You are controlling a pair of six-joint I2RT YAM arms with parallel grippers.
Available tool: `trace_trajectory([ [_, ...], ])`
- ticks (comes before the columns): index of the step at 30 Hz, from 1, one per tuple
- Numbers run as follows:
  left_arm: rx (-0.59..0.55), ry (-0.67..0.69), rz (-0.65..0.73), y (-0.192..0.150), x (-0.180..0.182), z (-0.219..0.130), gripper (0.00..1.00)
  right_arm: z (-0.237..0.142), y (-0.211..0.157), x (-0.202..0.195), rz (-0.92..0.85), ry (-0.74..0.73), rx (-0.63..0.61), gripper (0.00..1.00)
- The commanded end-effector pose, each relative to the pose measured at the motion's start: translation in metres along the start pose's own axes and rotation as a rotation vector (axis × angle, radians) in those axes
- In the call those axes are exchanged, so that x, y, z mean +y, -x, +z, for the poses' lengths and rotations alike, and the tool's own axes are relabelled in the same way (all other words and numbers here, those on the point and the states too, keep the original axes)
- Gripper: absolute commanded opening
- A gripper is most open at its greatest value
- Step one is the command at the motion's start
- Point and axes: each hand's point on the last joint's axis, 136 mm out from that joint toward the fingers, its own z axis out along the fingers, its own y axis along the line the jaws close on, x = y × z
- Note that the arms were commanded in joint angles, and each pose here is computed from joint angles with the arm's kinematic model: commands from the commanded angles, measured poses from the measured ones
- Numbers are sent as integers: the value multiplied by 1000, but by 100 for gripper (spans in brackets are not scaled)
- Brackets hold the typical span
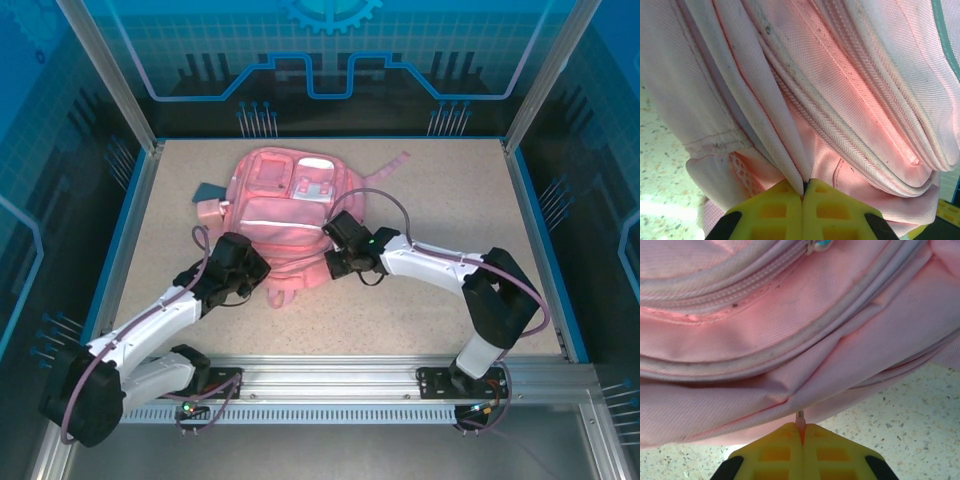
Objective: Pack the student bag
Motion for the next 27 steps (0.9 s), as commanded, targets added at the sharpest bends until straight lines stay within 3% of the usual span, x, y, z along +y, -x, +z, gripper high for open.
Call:
trace_trajectory([
  [1,-20,36,65,7,0,-21,0,3,14,-16,-1,-28,-7,0],
  [12,-16,97,110,9,21,-43,0,14,29,-64,120,-83,13,0],
  [27,39,64,110,3,16,-39,0,27,47,-100,241,-90,33,0],
])
